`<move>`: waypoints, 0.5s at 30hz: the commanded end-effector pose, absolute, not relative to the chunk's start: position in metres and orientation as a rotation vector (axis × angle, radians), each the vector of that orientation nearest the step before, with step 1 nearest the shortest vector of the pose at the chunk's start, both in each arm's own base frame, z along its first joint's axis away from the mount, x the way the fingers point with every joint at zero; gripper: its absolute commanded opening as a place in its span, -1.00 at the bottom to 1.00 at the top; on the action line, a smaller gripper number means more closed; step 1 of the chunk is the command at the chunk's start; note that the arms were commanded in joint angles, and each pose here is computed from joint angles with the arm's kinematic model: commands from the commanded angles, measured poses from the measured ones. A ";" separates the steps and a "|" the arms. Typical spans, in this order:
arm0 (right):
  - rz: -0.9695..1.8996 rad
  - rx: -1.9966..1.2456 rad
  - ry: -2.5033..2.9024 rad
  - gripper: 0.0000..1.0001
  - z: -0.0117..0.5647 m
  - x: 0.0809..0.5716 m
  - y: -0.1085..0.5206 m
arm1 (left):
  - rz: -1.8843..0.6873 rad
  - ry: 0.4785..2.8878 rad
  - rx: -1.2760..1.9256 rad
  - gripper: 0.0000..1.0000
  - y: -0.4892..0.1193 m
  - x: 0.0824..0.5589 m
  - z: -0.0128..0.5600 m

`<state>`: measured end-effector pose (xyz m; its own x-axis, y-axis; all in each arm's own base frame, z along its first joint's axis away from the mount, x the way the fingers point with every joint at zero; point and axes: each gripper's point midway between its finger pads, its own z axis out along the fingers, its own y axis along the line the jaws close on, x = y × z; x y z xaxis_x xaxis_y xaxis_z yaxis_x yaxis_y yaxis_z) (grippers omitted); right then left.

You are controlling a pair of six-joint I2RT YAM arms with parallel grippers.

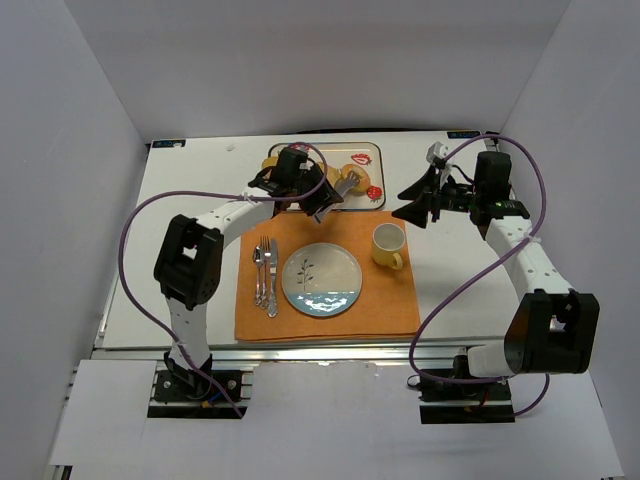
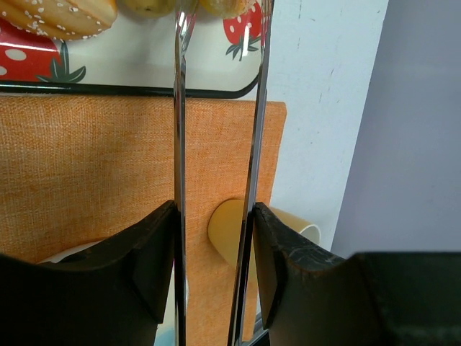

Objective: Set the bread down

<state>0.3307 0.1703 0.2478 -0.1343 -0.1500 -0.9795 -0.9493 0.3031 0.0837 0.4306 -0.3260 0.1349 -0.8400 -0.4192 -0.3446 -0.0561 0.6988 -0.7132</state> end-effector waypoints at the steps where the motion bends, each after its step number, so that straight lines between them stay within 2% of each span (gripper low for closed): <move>1: 0.979 -1.062 1.509 0.25 0.252 0.323 0.169 | -1.068 2.336 -0.352 0.09 -0.335 0.438 0.166; 15: 0.981 -1.060 1.507 0.25 0.251 0.322 0.168 | -1.095 2.371 -0.415 0.10 -0.344 0.447 0.156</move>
